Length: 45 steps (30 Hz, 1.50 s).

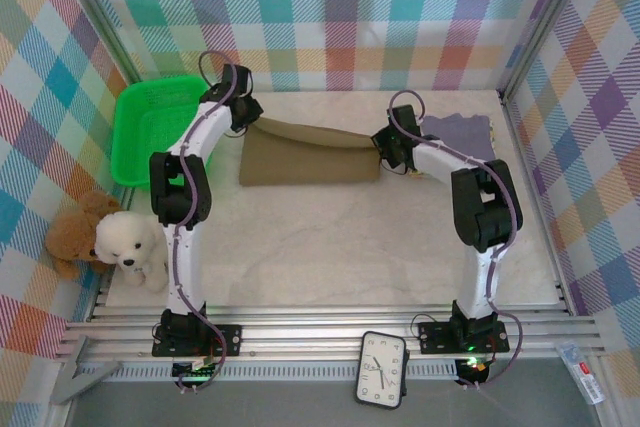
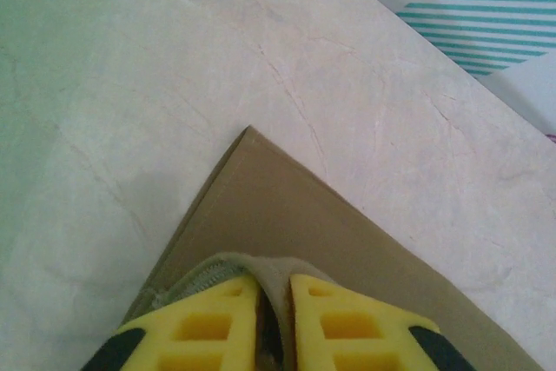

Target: Fold and stack the skirts

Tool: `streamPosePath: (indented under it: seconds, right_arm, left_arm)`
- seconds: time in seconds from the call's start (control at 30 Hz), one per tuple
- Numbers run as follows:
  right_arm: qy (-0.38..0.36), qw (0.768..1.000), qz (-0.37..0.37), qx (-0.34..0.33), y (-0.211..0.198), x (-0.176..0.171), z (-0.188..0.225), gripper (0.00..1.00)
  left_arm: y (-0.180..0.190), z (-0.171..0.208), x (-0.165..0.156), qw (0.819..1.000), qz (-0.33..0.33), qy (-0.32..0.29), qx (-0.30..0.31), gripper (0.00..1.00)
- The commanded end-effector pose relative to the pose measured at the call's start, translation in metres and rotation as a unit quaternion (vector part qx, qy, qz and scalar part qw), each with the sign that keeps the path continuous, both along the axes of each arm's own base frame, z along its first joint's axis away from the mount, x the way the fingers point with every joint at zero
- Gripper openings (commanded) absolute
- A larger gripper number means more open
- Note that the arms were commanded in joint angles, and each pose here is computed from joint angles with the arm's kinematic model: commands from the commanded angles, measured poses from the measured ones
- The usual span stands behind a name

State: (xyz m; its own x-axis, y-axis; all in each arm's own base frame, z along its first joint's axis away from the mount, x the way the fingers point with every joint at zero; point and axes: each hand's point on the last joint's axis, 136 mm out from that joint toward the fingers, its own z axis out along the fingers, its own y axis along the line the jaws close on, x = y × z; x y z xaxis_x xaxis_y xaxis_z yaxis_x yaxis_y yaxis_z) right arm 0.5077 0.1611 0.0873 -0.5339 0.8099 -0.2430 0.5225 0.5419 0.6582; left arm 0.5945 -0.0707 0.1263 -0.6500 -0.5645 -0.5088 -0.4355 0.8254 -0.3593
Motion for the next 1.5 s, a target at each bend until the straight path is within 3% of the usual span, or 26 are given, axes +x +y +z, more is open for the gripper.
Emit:
streamPosePath:
  seconds: [0.0,0.07,0.1,0.17,0.2,0.23,0.43,0.53,0.73,0.93,1.17,1.3,1.47]
  right_arm:
    - [-0.059,0.998,0.035,0.007,0.0,0.025,0.023,0.23]
    - [-0.094,0.992,0.082,0.013,0.012,0.029,0.041,0.37]
    - [-0.107,0.988,0.111,0.013,0.02,0.028,0.05,0.5]
    - [-0.118,0.981,0.151,0.011,0.03,0.023,0.059,0.83]
    - [-0.119,0.979,0.165,0.008,0.034,0.019,0.061,0.94]
    - [-0.12,0.977,0.176,0.005,0.038,0.015,0.061,0.99]
    - [-0.105,0.96,0.261,0.003,0.075,0.004,0.044,0.99]
    - [-0.079,0.96,0.268,-0.001,0.086,0.007,0.029,0.99]
    - [-0.026,0.96,0.278,0.025,0.099,0.009,-0.004,0.99]
    - [0.021,0.945,0.323,0.056,0.11,-0.02,-0.023,0.99]
    - [0.054,0.922,0.376,0.074,0.111,-0.078,-0.045,0.99]
    - [0.049,0.915,0.39,0.093,0.111,-0.106,-0.035,0.99]
    - [0.028,0.934,0.353,0.049,0.093,-0.109,-0.006,0.99]
  left_arm:
    - [0.009,0.015,0.009,1.0,0.003,-0.002,-0.013,0.42]
    - [0.005,0.029,0.007,1.0,-0.003,-0.008,-0.022,0.71]
    - [0.003,0.036,0.004,1.0,-0.006,-0.01,-0.029,0.83]
    - [-0.004,0.044,-0.003,0.999,-0.017,-0.01,-0.048,0.93]
    - [-0.01,0.047,-0.009,0.998,-0.023,-0.007,-0.06,0.95]
    - [-0.017,0.045,-0.015,0.997,-0.031,0.0,-0.074,0.95]
    - [-0.071,0.023,-0.033,0.978,-0.086,0.025,-0.188,0.97]
    - [-0.092,0.003,-0.035,0.969,-0.103,0.047,-0.218,0.98]
    - [-0.084,-0.063,-0.05,0.971,-0.061,0.115,-0.202,0.99]
    - [-0.072,-0.112,-0.089,0.968,-0.039,0.166,-0.183,1.0]
    - [-0.063,-0.144,-0.177,0.96,-0.015,0.208,-0.187,1.0]
    - [-0.057,-0.142,-0.225,0.956,-0.003,0.208,-0.207,1.0]
    - [-0.057,-0.092,-0.227,0.963,-0.03,0.174,-0.201,1.0]
